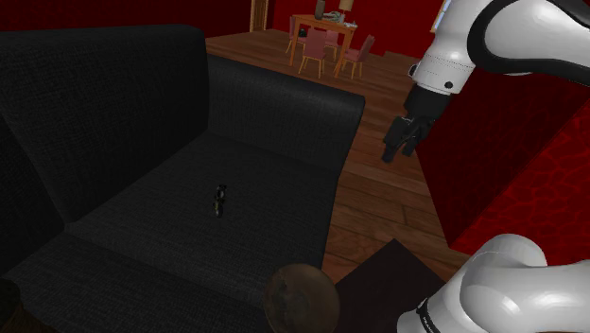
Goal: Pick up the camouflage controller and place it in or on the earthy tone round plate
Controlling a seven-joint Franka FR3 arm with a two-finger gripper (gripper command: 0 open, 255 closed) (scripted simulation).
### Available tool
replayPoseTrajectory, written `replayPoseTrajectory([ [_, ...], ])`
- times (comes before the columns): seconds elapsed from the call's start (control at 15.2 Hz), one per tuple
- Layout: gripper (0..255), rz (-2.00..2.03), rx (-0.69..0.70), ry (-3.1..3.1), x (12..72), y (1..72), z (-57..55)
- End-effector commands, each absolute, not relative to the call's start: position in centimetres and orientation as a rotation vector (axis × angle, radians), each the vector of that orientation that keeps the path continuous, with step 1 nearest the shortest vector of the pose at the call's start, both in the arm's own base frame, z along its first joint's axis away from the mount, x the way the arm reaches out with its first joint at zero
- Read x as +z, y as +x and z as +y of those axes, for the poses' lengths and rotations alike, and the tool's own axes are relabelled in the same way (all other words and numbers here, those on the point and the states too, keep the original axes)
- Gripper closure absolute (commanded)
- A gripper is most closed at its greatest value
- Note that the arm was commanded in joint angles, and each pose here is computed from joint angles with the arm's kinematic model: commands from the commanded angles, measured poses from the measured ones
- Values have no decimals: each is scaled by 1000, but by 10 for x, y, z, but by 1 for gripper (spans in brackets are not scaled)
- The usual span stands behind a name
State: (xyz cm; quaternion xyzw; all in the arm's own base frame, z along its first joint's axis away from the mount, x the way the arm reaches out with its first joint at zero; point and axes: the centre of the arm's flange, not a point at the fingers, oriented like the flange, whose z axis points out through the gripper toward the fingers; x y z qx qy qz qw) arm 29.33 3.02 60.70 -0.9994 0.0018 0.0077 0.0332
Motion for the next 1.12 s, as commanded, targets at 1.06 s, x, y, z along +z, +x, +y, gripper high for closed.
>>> replayPoseTrajectory([
  [1.06,0,-186,18,-3103,517,434,164],
])
